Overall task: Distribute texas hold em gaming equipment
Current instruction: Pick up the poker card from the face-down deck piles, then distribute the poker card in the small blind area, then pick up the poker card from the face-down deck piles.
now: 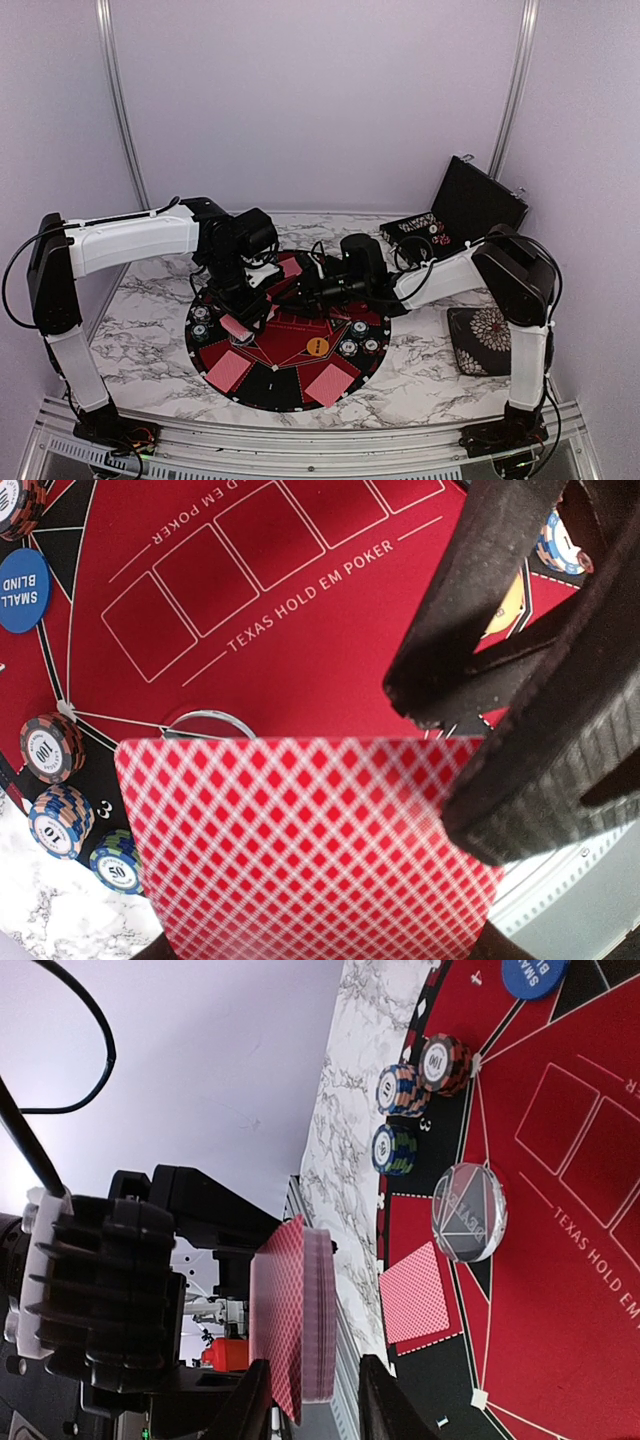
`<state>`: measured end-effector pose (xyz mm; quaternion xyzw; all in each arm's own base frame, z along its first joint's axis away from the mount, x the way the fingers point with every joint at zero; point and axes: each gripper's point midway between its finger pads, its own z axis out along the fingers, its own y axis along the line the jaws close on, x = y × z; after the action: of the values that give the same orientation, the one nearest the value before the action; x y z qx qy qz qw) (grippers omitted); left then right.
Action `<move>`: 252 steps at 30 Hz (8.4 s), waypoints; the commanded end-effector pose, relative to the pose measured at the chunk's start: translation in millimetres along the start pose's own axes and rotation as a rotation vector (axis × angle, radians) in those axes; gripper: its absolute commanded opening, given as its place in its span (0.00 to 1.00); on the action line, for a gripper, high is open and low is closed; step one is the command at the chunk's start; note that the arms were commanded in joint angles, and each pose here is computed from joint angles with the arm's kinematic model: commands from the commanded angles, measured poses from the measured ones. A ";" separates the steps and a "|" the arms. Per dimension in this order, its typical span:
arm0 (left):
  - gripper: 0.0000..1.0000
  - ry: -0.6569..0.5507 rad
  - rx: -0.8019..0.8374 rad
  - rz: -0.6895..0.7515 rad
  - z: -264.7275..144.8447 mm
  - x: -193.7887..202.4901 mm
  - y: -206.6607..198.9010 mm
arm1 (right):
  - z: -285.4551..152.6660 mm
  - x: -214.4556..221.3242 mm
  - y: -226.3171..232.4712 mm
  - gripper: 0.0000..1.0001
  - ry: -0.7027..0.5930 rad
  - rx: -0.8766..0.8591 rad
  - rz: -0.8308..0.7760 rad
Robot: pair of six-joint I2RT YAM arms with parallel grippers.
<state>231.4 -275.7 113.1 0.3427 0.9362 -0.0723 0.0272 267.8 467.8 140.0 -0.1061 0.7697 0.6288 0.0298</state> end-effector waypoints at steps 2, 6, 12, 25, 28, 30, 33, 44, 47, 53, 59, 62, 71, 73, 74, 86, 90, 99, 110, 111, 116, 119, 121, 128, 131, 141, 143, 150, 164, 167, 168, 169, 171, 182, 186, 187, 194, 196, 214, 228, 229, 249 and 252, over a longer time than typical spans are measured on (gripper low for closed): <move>0.46 -0.036 0.001 0.018 -15.1 -3.9 -2.5 | -5.3 -9.2 21.8 0.24 -0.031 -0.042 -0.043; 0.46 -0.033 0.001 0.018 -13.9 -3.7 -2.5 | -5.9 -8.6 23.5 0.20 -0.029 -0.045 -0.044; 0.46 -0.030 -0.001 0.019 -12.7 -4.8 -2.5 | -7.6 -6.9 24.4 0.13 -0.030 -0.049 -0.043; 0.46 -0.029 0.000 0.019 -12.1 -5.7 -2.7 | -10.8 -9.3 26.8 0.00 -0.039 -0.064 -0.024; 0.46 -0.026 0.000 0.017 -11.4 -5.4 -2.3 | -12.9 -10.2 26.8 0.00 -0.046 -0.069 -0.015; 0.46 -0.024 -0.001 0.017 -10.7 -5.2 -2.1 | -15.4 -11.3 26.7 0.00 -0.052 -0.072 -0.010; 0.46 -0.024 -0.001 0.018 -10.6 -5.6 -2.3 | -18.6 -13.7 27.3 0.00 -0.061 -0.075 -0.007; 0.46 -0.025 -0.009 0.018 -10.6 -4.9 -0.5 | -28.2 -20.2 31.8 0.00 -0.088 -0.089 -0.004; 0.46 -0.023 -0.014 0.017 -10.3 -4.2 0.8 | -32.2 -22.5 31.7 0.00 -0.097 -0.089 -0.003; 0.46 -0.021 -0.018 0.012 -9.4 -3.0 2.0 | -42.1 -26.4 30.6 0.00 -0.116 -0.087 -0.003; 0.46 -0.021 -0.023 0.009 -9.6 -1.9 3.5 | -52.4 -28.5 28.0 0.00 -0.130 -0.085 0.000; 0.46 -0.022 -0.025 0.005 -10.0 -1.6 4.7 | -58.8 -31.5 26.8 0.00 -0.142 -0.083 0.003; 0.46 -0.026 -0.025 -0.001 -11.2 -2.1 6.3 | -70.7 -36.8 25.8 0.00 -0.165 -0.081 0.002; 0.46 -0.025 -0.025 -0.002 -11.2 -2.0 6.4 | -70.9 -36.1 24.9 0.00 -0.165 -0.079 0.005; 0.46 -0.025 -0.025 -0.001 -11.2 -2.0 6.4 | -71.2 -36.3 24.4 0.00 -0.166 -0.079 0.006; 0.46 -0.026 -0.030 -0.010 -11.2 0.7 9.7 | -91.9 -55.8 0.8 0.00 -0.230 -0.022 0.012; 0.46 -0.025 -0.030 -0.013 -10.1 1.4 10.6 | -99.3 -69.3 -11.8 0.00 -0.257 -0.008 0.014; 0.46 -0.032 -0.028 -0.017 -12.7 2.6 12.3 | -114.7 -137.5 -65.4 0.00 -0.358 0.168 -0.035; 0.46 -0.033 -0.026 -0.022 -13.0 1.9 13.7 | -90.7 -191.6 -116.5 0.00 -0.344 0.287 -0.039; 0.46 -0.032 -0.026 -0.023 -12.8 1.7 14.0 | -89.0 -193.1 -121.2 0.00 -0.341 0.293 -0.034; 0.46 -0.029 -0.023 -0.023 -11.2 -0.4 14.2 | -83.3 -199.3 -130.9 0.00 -0.330 0.297 -0.026; 0.46 -0.027 -0.022 -0.026 -10.6 -0.9 14.3 | -82.1 -199.8 -138.3 0.00 -0.325 0.310 -0.019; 0.46 -0.026 -0.022 -0.027 -9.8 -1.3 15.2 | -80.9 -199.6 -141.6 0.00 -0.322 0.321 -0.019; 0.46 -0.024 -0.016 -0.029 -9.4 -1.9 15.6 | -79.9 -203.6 -152.1 0.03 -0.318 0.377 -0.031; 0.46 -0.025 -0.015 -0.031 -9.1 -2.6 16.2 | -77.6 -203.3 -153.7 0.08 -0.311 0.406 -0.045; 0.46 -0.021 -0.011 -0.035 -7.6 -2.9 17.3 | -73.8 -198.9 -160.7 0.24 -0.282 0.590 -0.128; 0.46 -0.021 -0.012 -0.036 -7.5 -3.1 17.6 | -73.4 -198.5 -161.0 0.28 -0.278 0.641 -0.153; 0.46 -0.018 -0.009 -0.036 -6.5 -3.0 17.1 | -76.6 -199.4 -159.2 0.43 -0.274 0.775 -0.229; 0.46 -0.019 -0.018 -0.033 -6.2 -4.3 16.0 | -82.6 -163.9 -86.4 0.62 -0.257 0.576 -0.253; 0.46 -0.018 -0.018 -0.026 -5.5 -3.9 13.2 | -72.3 -133.3 -62.7 0.62 -0.200 0.424 -0.225; 0.46 -0.018 -0.019 -0.024 -5.4 -4.0 12.8 | -70.8 -123.7 -51.6 0.62 -0.185 0.371 -0.217; 0.46 -0.018 -0.017 -0.021 -5.4 -4.3 11.3 | -68.8 -115.7 -43.4 0.63 -0.177 0.322 -0.213; 0.46 -0.022 -0.013 -0.013 -6.4 -5.5 8.2 | -64.0 -97.0 -30.1 0.63 -0.150 0.241 -0.197; 0.46 -0.048 -0.004 0.010 -12.0 -11.6 -2.6 | -23.4 -22.8 1.4 0.68 -0.006 0.040 -0.121; 0.46 -0.051 -0.001 0.017 -12.4 -13.2 -5.7 | -13.8 -10.5 6.9 0.68 0.019 -0.019 -0.087; 0.46 -0.051 0.000 0.018 -12.4 -13.1 -6.3 | -12.7 -9.7 7.4 0.68 0.017 -0.028 -0.081; 0.46 -0.055 0.006 0.026 -13.0 -15.4 -8.7 | -5.8 -5.5 7.0 0.69 0.021 -0.046 -0.064; 0.46 -0.055 0.005 0.027 -12.8 -15.7 -9.2 | -3.5 -4.7 8.0 0.69 0.026 -0.055 -0.062; 0.46 -0.066 0.012 0.037 -15.2 -20.2 -12.0 | 20.0 -1.5 19.0 0.68 0.062 -0.093 -0.063; 0.46 -0.082 0.009 0.043 -20.2 -22.0 -11.6 | 33.4 4.3 1.9 0.60 0.079 -0.051 -0.044; 0.46 -0.081 0.008 0.044 -19.9 -21.9 -11.5 | 32.4 3.5 -1.9 0.59 0.073 -0.035 -0.044; 0.46 -0.076 0.001 0.046 -19.0 -18.8 -10.2 | 6.3 -12.5 -9.8 0.56 -0.005 0.032 -0.060; 0.46 -0.074 -0.001 0.046 -18.3 -18.3 -9.7 | 4.9 -13.4 -4.0 0.56 -0.008 0.024 -0.068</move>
<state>239.6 -288.9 125.8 0.3537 0.9306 -0.0767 0.0547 277.3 479.6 133.5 -0.1371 0.7646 0.6280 0.0460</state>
